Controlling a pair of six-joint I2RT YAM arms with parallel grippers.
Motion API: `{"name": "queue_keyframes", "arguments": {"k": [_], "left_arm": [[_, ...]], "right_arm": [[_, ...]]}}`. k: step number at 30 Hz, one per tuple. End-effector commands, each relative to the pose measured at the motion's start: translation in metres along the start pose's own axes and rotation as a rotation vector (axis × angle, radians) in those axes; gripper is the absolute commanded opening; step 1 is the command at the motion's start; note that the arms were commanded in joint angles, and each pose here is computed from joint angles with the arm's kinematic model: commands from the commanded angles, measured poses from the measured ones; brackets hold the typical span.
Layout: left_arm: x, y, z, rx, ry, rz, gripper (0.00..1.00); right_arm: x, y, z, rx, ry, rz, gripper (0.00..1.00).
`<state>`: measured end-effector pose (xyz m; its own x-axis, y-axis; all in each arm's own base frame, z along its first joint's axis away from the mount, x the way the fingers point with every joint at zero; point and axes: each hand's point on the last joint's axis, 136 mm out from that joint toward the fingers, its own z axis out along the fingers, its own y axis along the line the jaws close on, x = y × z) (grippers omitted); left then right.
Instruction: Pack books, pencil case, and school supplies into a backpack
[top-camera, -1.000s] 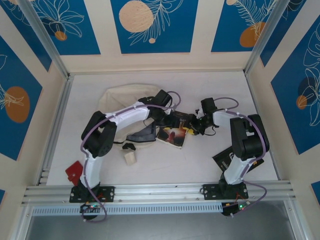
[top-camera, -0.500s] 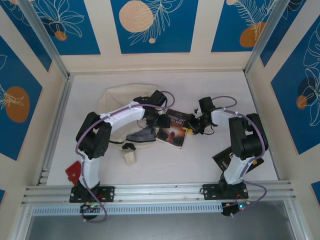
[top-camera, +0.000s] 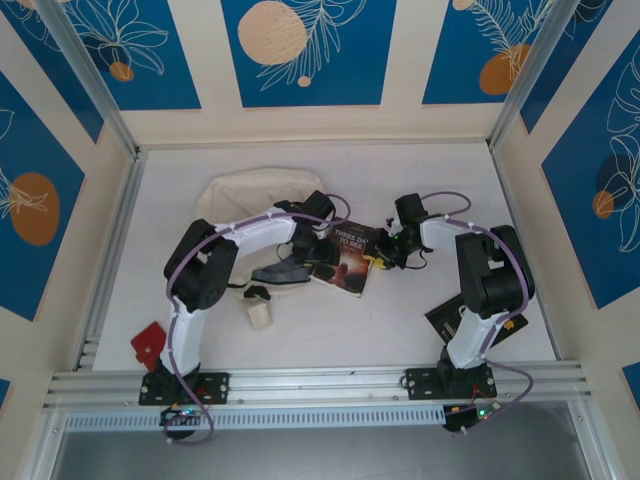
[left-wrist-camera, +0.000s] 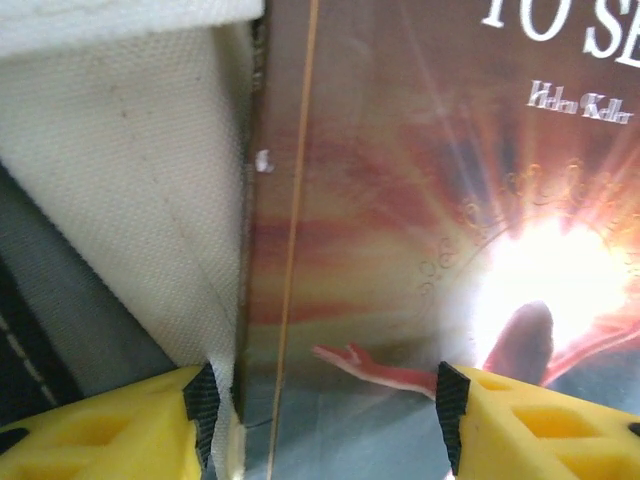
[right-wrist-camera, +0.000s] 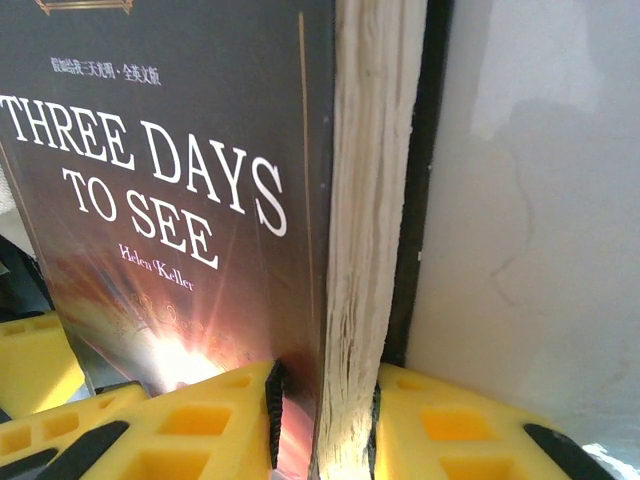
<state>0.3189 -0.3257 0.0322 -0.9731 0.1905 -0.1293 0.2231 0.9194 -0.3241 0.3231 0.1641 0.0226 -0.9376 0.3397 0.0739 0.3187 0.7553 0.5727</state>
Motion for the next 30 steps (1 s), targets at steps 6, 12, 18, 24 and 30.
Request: {"name": "queue_keyframes", "arguments": {"k": [6,12,18,24,30], "left_arm": [[0.003,-0.059,-0.031,0.330,0.014,-0.010,0.50],[0.007,-0.057,-0.050,0.317,-0.015,-0.014,0.46],[0.005,-0.056,-0.059,0.306,-0.041,-0.014,0.44],[0.005,-0.059,-0.039,0.336,-0.004,-0.055,0.39],[0.001,-0.052,-0.029,0.291,0.005,-0.077,0.34]], "right_arm": [[0.007,0.005,0.008,-0.008,0.040,-0.004,0.30],[0.007,0.005,0.009,-0.008,0.036,0.000,0.30],[0.008,0.004,0.010,0.003,0.038,-0.007,0.30],[0.009,0.006,0.011,-0.003,0.041,-0.014,0.30],[0.011,0.005,0.012,0.002,0.042,-0.013,0.30]]}}
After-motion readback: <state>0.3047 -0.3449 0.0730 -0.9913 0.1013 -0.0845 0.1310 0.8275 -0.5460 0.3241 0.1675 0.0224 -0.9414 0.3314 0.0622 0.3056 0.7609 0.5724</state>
